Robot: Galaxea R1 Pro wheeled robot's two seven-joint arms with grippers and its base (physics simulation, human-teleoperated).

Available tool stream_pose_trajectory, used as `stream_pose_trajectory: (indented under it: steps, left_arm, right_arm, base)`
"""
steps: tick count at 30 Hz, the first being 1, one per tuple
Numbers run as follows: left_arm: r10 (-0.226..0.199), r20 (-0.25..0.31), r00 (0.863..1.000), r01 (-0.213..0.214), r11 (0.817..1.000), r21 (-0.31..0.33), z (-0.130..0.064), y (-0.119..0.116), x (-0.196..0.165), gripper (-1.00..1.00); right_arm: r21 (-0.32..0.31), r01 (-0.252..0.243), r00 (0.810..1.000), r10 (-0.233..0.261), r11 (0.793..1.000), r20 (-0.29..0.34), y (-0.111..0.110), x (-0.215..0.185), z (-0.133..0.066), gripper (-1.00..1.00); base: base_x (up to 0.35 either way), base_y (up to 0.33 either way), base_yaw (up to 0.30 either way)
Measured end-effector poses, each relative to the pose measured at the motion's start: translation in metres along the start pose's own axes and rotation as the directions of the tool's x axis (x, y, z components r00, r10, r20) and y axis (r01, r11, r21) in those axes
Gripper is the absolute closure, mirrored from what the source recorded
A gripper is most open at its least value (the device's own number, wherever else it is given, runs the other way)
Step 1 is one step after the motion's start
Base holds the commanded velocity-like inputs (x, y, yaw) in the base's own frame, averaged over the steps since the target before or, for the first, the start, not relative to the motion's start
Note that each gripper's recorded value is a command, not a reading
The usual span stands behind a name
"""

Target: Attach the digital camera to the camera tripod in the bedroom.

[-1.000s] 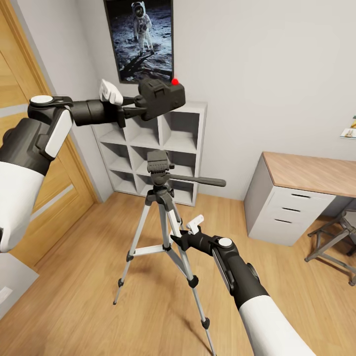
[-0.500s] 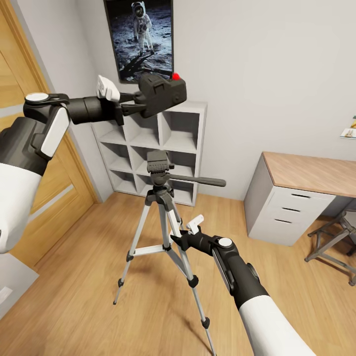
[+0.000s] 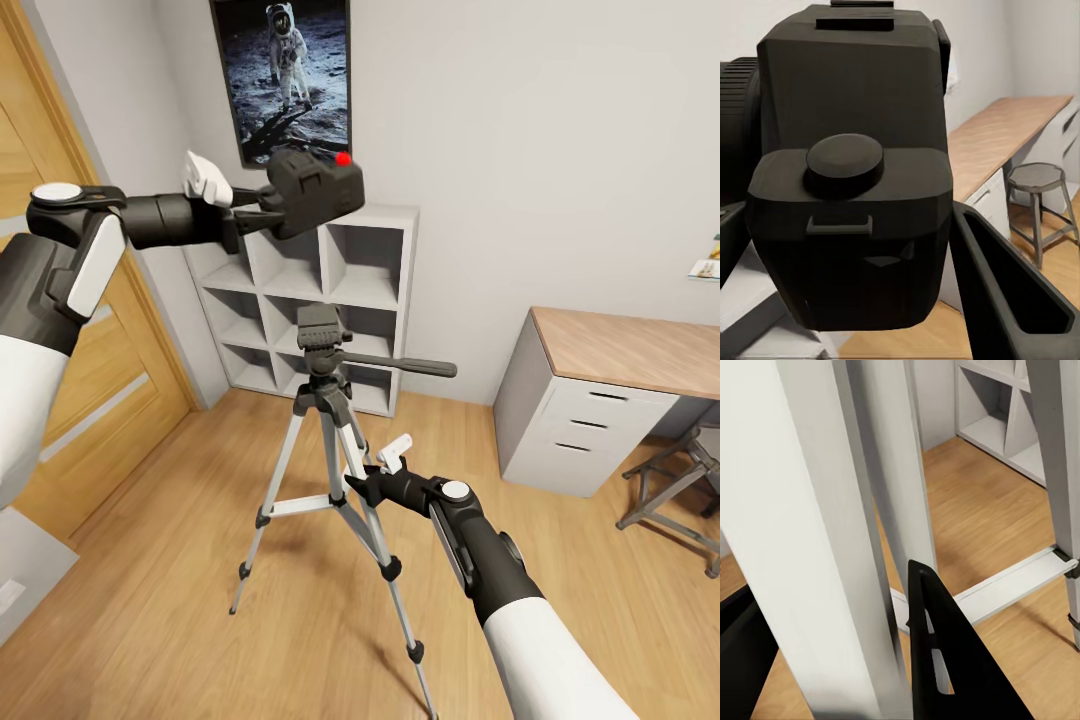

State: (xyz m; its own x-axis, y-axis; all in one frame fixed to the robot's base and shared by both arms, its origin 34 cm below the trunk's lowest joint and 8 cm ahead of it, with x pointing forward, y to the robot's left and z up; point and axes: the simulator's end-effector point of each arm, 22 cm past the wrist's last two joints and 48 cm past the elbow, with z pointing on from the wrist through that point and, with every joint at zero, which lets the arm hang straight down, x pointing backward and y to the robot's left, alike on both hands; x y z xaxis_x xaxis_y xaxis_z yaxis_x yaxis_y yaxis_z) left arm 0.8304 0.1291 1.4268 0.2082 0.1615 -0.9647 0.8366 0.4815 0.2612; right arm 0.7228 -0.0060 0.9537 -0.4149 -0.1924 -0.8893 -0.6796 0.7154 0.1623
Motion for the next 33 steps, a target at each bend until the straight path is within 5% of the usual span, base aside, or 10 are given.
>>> stream_pose_trajectory:
  steps: [7, 8, 14, 33]
  left_arm:
    - [-0.057, -0.027, 0.998, 0.057, 0.998, -0.012, -0.002, 0.012, 0.025, 1.00]
    - [-0.051, -0.027, 0.998, 0.053, 0.996, 0.077, -0.012, 0.001, 0.037, 1.00]
    - [-0.020, -0.017, 1.000, 0.023, 0.975, 0.223, -0.022, -0.024, 0.051, 1.00]
    - [0.019, -0.016, 1.000, -0.015, 0.971, 0.237, -0.027, -0.026, 0.053, 1.00]
  right_arm:
    - [-0.001, -0.001, 1.000, 0.001, 1.000, 0.000, 0.000, 0.000, 0.000, 1.00]
    - [-0.002, -0.002, 1.000, 0.002, 1.000, 0.002, 0.001, 0.000, 0.000, 1.00]
    - [-0.002, -0.001, 1.000, 0.001, 1.000, -0.001, 0.001, 0.001, 0.000, 1.00]
    - [-0.003, -0.010, 1.000, 0.009, 1.000, -0.008, 0.001, 0.002, 0.000, 1.00]
  base:
    - [0.000, 0.000, 0.000]
    - [0.000, 0.000, 0.000]
    - [0.000, 0.000, 0.000]
    - [0.000, 0.000, 0.000]
